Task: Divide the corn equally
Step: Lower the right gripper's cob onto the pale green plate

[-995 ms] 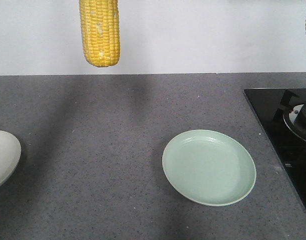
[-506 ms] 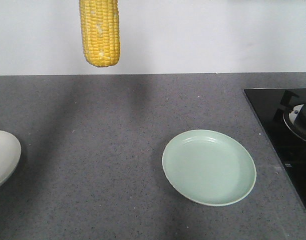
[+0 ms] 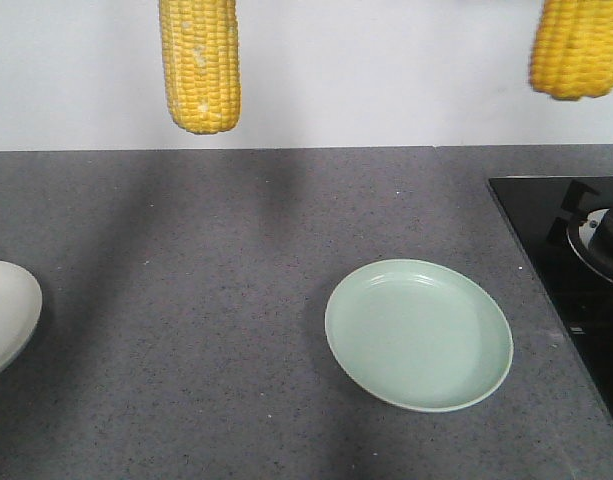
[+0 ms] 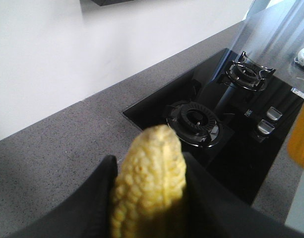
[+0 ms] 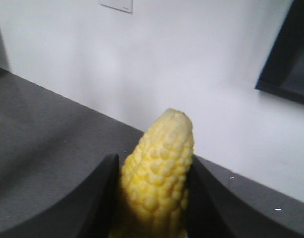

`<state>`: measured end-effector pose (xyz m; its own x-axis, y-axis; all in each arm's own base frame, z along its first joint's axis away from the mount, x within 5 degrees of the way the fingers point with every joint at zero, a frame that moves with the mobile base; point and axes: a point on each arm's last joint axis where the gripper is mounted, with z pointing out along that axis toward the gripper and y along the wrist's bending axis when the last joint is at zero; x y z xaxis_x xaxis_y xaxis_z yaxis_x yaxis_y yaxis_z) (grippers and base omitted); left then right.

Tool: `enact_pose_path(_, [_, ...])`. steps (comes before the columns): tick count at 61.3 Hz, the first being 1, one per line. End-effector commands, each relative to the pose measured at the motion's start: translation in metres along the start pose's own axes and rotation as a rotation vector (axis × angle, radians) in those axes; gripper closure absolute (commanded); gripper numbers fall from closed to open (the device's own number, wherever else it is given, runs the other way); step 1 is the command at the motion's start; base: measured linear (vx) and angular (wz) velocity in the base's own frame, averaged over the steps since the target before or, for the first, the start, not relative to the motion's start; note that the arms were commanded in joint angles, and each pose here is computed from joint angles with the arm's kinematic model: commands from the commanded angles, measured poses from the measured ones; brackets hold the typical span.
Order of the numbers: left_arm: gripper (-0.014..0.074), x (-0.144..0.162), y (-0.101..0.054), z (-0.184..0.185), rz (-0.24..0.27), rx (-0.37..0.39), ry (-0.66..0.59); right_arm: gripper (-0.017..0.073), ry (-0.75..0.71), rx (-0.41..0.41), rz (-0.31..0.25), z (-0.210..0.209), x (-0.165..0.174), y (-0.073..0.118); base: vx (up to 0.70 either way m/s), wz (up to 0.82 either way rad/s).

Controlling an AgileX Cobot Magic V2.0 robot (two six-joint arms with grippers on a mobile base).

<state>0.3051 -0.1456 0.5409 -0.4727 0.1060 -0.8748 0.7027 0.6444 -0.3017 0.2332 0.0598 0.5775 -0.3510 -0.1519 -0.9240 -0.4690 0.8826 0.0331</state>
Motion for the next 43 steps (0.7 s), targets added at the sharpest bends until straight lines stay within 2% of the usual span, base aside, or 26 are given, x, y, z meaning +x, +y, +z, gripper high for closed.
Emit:
enact_pose_path(1, [0.0600,-0.010,-0.020,-0.024,0.027,0.035,-0.090,0.0564,-0.014,-0.090,0.076,0.010,-0.003,0.003,0.00,0.00])
enact_pose_path(10, [0.0600,-0.010,-0.020,-0.024,0.027,0.035,-0.090,0.0564,0.071,-0.230,0.159,0.054,0.008,0.000,0.00,0.00])
enact_pose_path(17, [0.0600,-0.010,-0.020,-0.024,0.027,0.035,-0.090,0.0564,0.210,-0.275,0.218,0.095,0.037,-0.009,0.00,0.00])
enact_pose_path(29, [0.0600,-0.010,-0.020,-0.024,0.027,0.035,-0.090,0.0564,0.457,-0.323,0.208,0.145,0.107,-0.019,0.00,0.00])
enact_pose_path(36, [0.0600,-0.010,-0.020,-0.024,0.027,0.035,-0.090,0.0564,0.541,-0.386,0.205,0.166,0.142,-0.020,0.00,0.00])
enact_pose_path(43, [0.0600,-0.010,-0.020,-0.024,0.027,0.035,-0.091,0.0564,0.574,-0.393,0.205,0.181,0.165,-0.023,0.00,0.00])
